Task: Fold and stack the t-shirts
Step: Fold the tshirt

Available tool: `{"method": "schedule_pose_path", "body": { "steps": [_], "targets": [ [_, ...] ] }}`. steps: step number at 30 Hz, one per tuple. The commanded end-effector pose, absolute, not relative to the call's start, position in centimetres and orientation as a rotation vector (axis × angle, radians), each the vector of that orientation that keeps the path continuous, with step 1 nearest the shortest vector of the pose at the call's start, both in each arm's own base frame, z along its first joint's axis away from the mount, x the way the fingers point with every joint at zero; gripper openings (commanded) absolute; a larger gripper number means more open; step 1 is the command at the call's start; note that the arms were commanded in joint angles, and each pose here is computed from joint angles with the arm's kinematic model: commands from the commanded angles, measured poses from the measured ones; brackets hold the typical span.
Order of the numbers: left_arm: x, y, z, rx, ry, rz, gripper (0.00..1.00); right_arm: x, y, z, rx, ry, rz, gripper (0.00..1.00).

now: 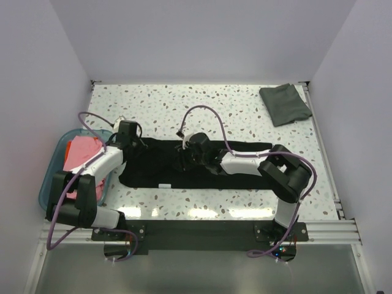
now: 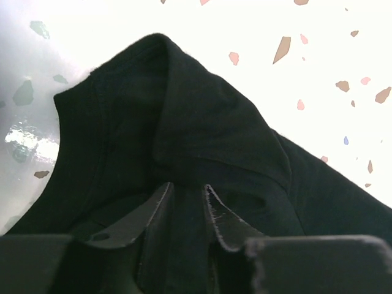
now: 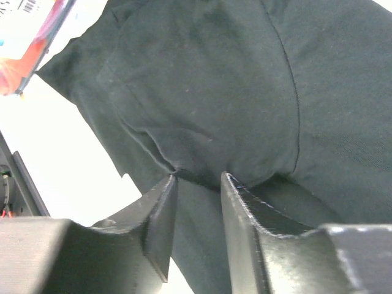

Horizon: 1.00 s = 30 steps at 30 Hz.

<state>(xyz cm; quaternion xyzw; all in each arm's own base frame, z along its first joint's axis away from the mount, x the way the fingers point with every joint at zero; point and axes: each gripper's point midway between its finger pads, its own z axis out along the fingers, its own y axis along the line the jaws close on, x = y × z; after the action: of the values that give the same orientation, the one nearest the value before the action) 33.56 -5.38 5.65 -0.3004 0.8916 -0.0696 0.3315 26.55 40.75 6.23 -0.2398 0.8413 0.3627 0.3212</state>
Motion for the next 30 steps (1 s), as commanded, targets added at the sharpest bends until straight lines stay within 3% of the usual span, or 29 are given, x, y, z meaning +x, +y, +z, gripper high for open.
{"method": "schedule_pose_path", "body": {
  "steps": [1,5,10,19,25,30],
  "targets": [
    [34.1,-5.9,6.6,-0.747,2.290,-0.240,0.28,27.2,40.8,10.8,-0.653,2.070,0.946,0.41],
    [33.5,-8.4,6.4,-0.670,2.328,-0.288,0.24,27.9,39.2,11.9,-0.612,2.084,0.838,0.45],
    [31.9,-10.9,5.8,-0.691,2.348,-0.282,0.21,31.4,33.0,10.9,-0.439,2.215,0.397,0.45],
    [30.2,-9.1,1.3,-0.970,2.376,-0.149,0.22,34.5,20.2,5.9,-0.097,2.440,-0.011,0.46],
    [33.5,-7.7,-0.1,-1.054,2.388,-0.074,0.22,34.8,14.1,2.9,0.033,2.532,-0.204,0.48],
    [37.5,-6.7,-0.7,-0.988,2.418,0.052,0.21,33.1,14.2,0.3,0.006,2.635,-0.185,0.47]
  ]
}}
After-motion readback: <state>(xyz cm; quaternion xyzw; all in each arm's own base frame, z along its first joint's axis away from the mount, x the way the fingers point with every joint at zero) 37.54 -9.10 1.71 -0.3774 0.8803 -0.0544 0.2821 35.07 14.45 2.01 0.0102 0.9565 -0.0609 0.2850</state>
